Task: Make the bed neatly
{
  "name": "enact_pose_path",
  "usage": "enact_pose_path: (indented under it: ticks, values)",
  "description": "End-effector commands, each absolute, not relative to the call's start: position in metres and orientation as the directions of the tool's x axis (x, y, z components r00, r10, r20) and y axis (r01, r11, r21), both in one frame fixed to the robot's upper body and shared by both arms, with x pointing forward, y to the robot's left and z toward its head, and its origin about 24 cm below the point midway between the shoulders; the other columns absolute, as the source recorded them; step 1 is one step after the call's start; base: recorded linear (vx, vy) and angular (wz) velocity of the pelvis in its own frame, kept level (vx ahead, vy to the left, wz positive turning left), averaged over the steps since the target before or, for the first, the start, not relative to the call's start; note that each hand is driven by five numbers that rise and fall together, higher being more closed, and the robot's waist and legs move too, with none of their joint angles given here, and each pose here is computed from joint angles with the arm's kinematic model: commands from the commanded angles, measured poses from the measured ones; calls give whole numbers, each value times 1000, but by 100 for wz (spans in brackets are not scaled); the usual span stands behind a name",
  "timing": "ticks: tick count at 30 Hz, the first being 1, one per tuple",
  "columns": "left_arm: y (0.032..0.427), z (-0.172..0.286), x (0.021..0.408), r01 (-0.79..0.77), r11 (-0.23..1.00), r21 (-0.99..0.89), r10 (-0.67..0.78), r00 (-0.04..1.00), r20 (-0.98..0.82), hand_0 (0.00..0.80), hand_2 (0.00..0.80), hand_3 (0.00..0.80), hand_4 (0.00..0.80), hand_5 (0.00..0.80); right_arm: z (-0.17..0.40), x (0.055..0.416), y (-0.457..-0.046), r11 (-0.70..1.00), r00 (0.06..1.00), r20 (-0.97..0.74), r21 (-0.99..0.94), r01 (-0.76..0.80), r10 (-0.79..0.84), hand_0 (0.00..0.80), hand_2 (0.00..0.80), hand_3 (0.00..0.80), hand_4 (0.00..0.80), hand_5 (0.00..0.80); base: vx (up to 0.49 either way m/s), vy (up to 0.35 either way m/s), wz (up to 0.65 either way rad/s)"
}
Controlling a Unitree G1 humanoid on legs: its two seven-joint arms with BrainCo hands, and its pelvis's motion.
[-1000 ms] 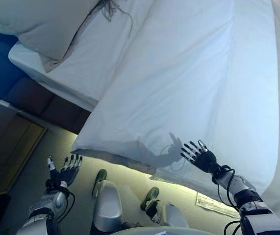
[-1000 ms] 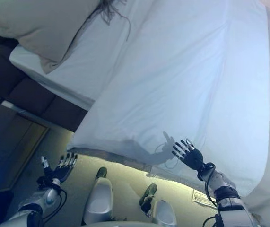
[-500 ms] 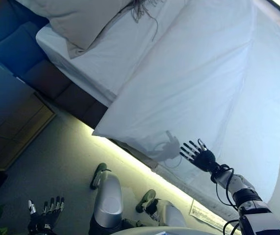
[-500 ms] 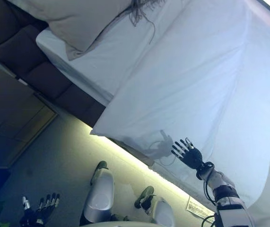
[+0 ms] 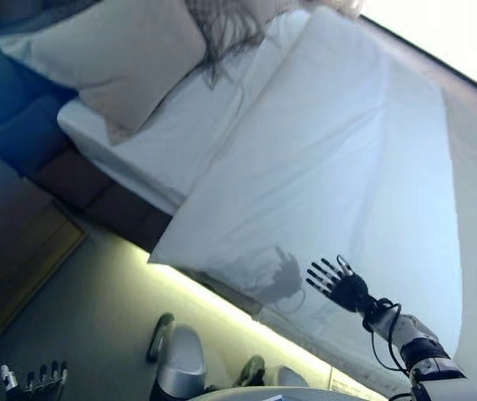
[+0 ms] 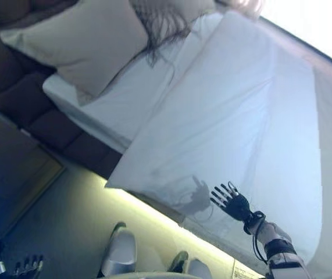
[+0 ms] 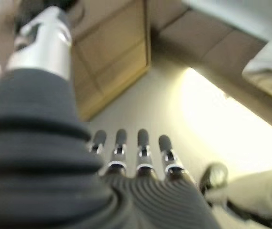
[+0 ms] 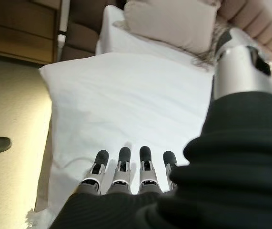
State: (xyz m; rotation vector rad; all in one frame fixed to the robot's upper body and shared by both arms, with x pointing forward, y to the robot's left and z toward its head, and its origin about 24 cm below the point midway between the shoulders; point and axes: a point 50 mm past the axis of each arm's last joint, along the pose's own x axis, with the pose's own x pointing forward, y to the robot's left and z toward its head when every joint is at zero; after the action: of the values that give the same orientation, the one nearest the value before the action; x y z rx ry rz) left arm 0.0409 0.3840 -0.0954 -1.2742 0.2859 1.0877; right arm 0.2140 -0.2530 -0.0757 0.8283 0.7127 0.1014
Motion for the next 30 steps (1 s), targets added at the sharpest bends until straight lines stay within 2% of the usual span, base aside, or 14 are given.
enact_pose_path:
  ticks: [1,5,10,13,17,18,22,25,27,30]
  values:
    - [399,-87,37,-866,33,-500,526,441,-728,0,0,0,0,0,-66,218,-276,728,798,-527,664,170,294,0,0,0,0,0,87,-42,-32]
    - [405,-83,45,-901,161,-403,544,421,-725,0,0,0,0,0,-77,199,-289,761,771,-594,604,236,232,0,0,0,0,0,98,-68,-23]
    - [411,-76,63,-881,419,-222,556,442,-704,0,0,0,0,0,-88,174,-306,832,726,-671,483,274,151,0,0,0,0,0,63,-71,-18]
    - [413,-70,79,-819,563,-111,554,473,-685,0,0,0,0,0,-97,156,-310,887,670,-733,378,264,113,0,0,0,0,0,24,-94,-14]
    - [394,-79,103,-664,746,45,501,515,-696,0,0,0,0,0,-116,133,-302,886,610,-791,318,336,52,0,0,0,0,0,-2,-68,-17]
    - [387,-81,112,-595,797,98,481,530,-698,0,0,0,0,0,-123,126,-294,839,604,-796,348,418,30,0,0,0,0,0,0,-65,-17]
    - [356,-99,125,-451,878,159,409,534,-740,0,0,0,0,0,-142,102,-276,705,583,-808,362,609,-88,0,0,0,0,0,17,-20,-9]
    - [321,-122,119,-408,902,140,347,494,-797,0,0,0,0,0,-152,77,-271,616,463,-876,291,732,-136,0,0,0,0,0,34,18,-8]
    - [297,-135,114,-409,907,106,303,455,-838,0,0,0,0,0,-157,64,-267,666,386,-917,224,712,-104,0,0,0,0,0,64,31,-22]
    - [266,-150,105,-392,918,49,221,406,-887,0,0,0,0,0,-161,69,-251,727,365,-930,217,651,-50,0,0,0,0,0,58,4,-24]
